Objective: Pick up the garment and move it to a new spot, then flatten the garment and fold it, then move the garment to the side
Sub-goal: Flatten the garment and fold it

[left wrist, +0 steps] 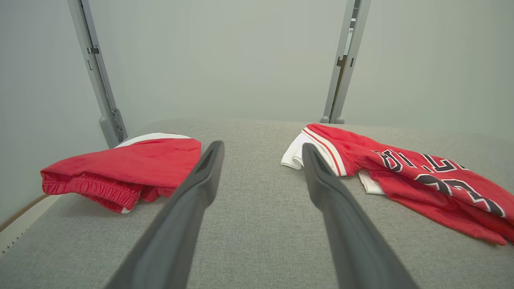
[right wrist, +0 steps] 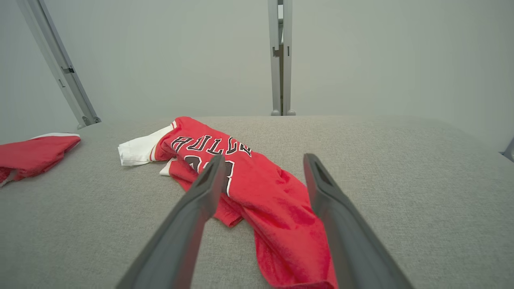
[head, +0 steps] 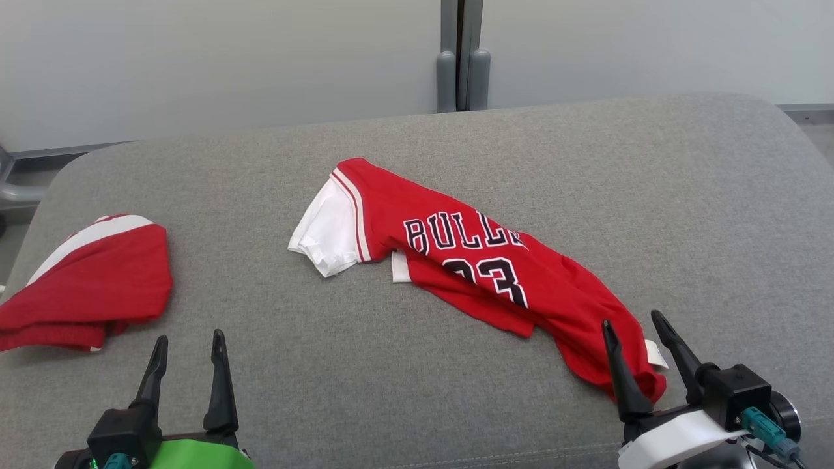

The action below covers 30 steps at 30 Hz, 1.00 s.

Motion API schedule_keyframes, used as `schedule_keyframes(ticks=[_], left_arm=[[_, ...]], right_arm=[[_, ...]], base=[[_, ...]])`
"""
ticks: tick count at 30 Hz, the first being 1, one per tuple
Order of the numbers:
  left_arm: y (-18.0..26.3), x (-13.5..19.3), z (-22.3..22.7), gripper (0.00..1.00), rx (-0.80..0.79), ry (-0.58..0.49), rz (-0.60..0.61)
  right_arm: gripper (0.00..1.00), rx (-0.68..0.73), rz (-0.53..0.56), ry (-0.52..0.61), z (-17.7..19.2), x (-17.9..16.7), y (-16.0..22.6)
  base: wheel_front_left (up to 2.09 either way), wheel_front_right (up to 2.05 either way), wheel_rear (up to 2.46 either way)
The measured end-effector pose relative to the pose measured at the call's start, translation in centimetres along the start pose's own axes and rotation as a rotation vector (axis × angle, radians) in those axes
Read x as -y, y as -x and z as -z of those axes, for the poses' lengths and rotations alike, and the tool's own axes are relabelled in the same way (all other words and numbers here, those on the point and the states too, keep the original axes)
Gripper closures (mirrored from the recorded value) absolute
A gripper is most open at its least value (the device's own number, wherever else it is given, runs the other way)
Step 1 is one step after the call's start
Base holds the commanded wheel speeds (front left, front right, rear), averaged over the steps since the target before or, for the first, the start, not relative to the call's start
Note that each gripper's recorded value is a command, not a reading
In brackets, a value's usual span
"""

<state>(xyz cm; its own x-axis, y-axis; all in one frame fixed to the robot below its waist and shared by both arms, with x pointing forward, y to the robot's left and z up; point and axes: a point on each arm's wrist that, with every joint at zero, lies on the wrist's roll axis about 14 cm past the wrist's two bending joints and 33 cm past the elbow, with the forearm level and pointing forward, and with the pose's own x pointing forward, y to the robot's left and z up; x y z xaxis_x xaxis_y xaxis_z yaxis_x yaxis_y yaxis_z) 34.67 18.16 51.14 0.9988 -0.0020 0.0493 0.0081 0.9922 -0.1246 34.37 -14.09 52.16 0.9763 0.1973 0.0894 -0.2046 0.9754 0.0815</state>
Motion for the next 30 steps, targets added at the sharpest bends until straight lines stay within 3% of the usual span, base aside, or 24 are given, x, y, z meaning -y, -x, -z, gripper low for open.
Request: schedule_keyframes(ticks=[30], left_arm=[[0.12, -0.23, 0.28, 0.0, -0.012, -0.004, -0.009]], right_arm=[[0.0, -0.028, -0.022, -0.02, 0.71, -1.09, -0.05]], base=[[0.0, 0.0, 0.0]])
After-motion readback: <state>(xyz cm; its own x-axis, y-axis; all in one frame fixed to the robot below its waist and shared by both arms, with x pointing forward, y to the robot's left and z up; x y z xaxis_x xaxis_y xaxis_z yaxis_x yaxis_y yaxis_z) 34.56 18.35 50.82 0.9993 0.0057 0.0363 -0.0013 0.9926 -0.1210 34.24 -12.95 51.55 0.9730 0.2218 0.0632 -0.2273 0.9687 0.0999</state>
